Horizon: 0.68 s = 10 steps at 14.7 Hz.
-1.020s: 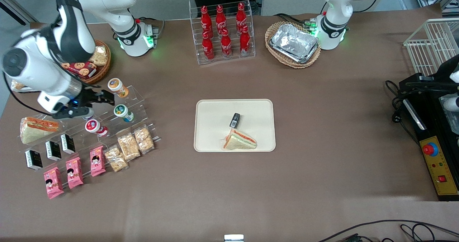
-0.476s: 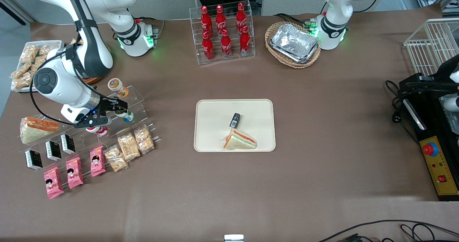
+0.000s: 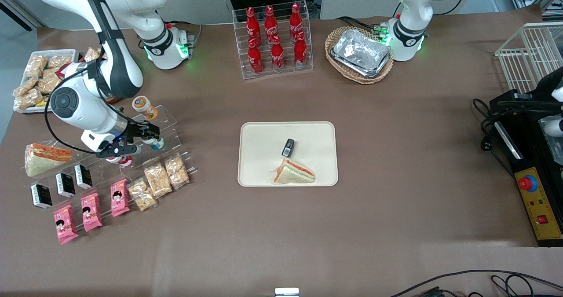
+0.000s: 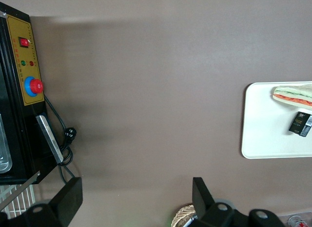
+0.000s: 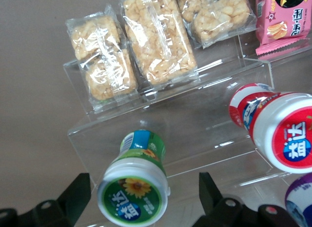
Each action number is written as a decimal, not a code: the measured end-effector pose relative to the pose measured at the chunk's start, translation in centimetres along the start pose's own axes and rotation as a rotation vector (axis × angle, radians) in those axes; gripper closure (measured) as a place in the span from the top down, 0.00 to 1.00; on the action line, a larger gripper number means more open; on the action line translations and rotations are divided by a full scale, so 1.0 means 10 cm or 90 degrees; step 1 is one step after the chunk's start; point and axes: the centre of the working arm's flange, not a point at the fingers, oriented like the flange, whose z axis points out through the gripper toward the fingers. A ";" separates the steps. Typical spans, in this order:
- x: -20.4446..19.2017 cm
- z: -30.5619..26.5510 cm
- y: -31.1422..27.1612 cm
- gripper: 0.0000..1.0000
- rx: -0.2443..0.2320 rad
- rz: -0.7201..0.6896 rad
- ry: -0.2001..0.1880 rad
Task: Place green gum on tray
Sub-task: 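Close the right gripper around the green gum bottle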
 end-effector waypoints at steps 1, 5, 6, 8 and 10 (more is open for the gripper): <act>0.00 0.01 0.00 0.99 0.000 0.000 -0.001; -0.01 0.02 -0.04 0.83 -0.001 -0.005 -0.002; -0.01 0.02 -0.06 0.74 -0.001 -0.007 -0.002; -0.01 0.01 -0.07 0.59 -0.001 -0.008 -0.002; -0.01 0.01 -0.07 0.59 -0.001 -0.008 -0.002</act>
